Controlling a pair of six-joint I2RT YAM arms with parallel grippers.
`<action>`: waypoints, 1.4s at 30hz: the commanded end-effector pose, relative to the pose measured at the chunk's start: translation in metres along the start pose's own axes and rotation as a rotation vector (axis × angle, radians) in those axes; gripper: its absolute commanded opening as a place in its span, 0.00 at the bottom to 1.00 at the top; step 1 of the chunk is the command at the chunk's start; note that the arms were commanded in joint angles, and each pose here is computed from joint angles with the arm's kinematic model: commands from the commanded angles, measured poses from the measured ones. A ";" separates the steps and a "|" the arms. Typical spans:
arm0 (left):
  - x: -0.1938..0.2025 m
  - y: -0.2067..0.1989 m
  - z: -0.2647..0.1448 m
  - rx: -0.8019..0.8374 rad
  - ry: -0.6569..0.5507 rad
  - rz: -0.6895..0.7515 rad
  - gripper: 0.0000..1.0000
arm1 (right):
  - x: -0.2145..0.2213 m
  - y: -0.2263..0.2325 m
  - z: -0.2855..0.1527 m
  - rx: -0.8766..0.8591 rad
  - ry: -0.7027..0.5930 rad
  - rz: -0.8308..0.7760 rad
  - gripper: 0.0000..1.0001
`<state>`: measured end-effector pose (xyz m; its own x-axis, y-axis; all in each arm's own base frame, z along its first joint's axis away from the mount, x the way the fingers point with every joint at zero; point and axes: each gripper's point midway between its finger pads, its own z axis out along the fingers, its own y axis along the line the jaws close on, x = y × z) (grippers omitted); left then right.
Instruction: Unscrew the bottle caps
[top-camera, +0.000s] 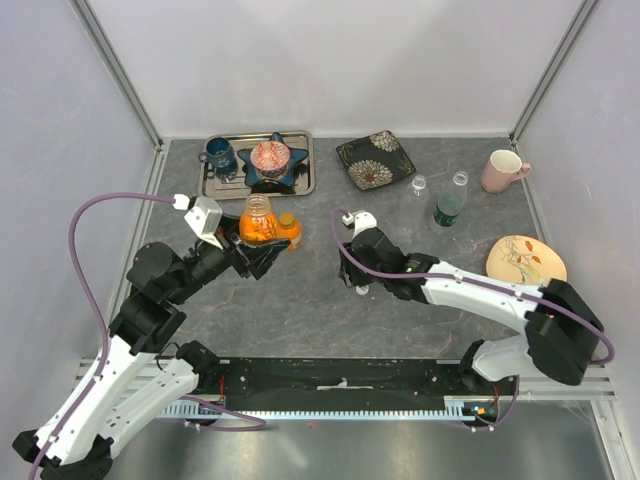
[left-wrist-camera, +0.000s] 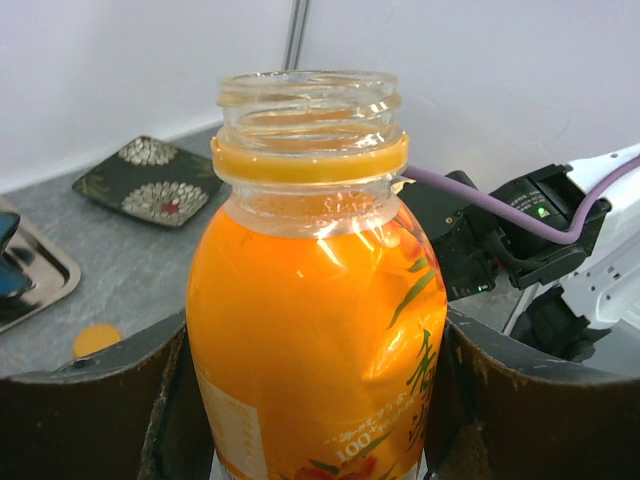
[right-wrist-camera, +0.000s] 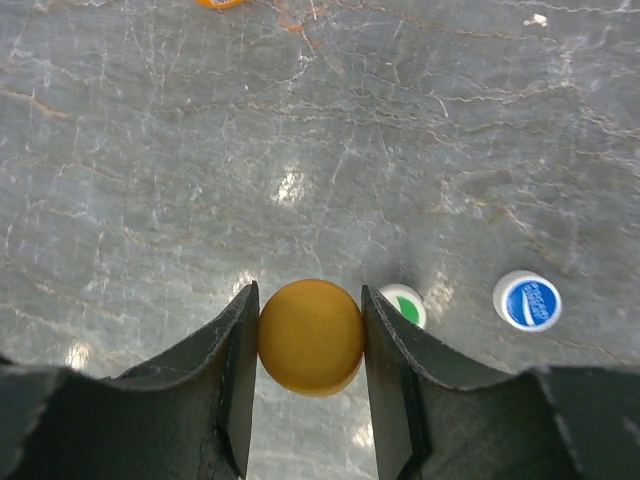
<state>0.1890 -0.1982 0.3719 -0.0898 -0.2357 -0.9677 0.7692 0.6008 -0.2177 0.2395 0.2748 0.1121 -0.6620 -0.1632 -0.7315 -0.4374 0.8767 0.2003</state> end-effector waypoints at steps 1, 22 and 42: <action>0.013 0.011 -0.008 -0.054 0.025 0.044 0.53 | -0.015 0.020 0.022 -0.053 -0.074 0.077 0.00; 0.037 0.015 -0.011 -0.059 0.080 0.026 0.53 | 0.054 0.011 0.067 0.041 0.102 0.069 0.60; 0.053 -0.007 0.014 0.122 0.176 -0.001 0.57 | -0.215 0.052 -0.147 -0.069 -0.518 0.145 0.84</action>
<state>0.1966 -0.2046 0.3073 -0.2295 -0.1249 -0.9653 0.7413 0.6202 -0.2565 0.2809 0.3010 0.3513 -0.3607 0.2452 -0.8999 -0.3806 0.8421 0.3820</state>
